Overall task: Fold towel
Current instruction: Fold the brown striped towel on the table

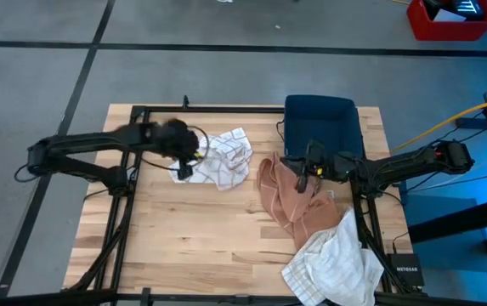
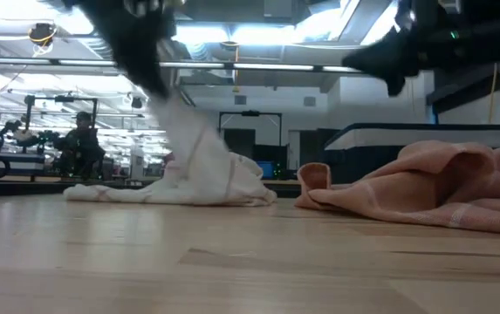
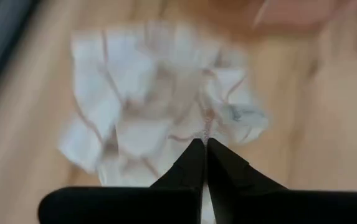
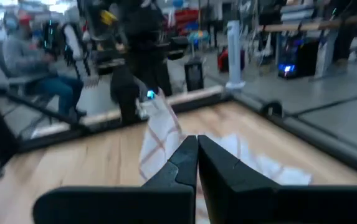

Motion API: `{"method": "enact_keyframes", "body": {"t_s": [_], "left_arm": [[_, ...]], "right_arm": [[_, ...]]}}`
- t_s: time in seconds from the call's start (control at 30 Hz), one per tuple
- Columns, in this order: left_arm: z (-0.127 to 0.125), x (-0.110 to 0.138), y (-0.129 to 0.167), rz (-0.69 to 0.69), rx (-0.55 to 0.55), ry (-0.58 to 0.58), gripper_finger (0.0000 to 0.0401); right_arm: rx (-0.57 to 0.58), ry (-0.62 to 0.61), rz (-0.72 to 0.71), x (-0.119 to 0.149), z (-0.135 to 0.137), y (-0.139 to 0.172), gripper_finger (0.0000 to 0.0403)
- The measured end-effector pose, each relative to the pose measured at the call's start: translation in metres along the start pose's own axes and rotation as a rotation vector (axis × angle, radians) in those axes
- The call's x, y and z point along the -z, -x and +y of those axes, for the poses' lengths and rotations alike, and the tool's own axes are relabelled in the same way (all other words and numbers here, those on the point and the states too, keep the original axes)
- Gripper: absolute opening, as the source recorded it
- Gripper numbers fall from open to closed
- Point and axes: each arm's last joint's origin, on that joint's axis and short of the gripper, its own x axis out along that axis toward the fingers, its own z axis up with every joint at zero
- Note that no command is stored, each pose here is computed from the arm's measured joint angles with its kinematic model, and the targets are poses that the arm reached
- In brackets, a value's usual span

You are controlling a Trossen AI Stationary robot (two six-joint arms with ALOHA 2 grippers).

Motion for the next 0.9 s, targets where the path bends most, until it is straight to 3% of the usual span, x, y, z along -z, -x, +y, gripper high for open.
{"method": "enact_keyframes", "body": {"t_s": [0.17, 0.3, 0.43, 0.6, 0.9], "left_arm": [[-0.01, -0.027, 0.061, -0.299, 0.05, -0.09, 0.0002], [-0.023, -0.029, 0.082, -0.435, 0.217, -0.14, 0.0002], [-0.036, -0.02, 0.077, -0.36, 0.322, -0.107, 0.0002], [-0.051, 0.007, 0.045, -0.205, 0.387, 0.004, 0.0002], [-0.073, 0.067, 0.0, 0.056, 0.35, 0.253, 0.0002]], "right_arm": [[-0.019, 0.144, -0.028, -0.026, 0.01, -0.022, 0.002], [-0.018, 0.286, 0.084, -0.025, 0.017, -0.046, 0.0055], [-0.029, 0.411, 0.17, -0.017, 0.023, -0.069, 0.0113], [-0.016, 0.525, 0.28, 0.01, 0.021, -0.098, 0.017], [-0.144, 0.518, 0.458, 0.065, 0.006, -0.141, 0.0194]]}}
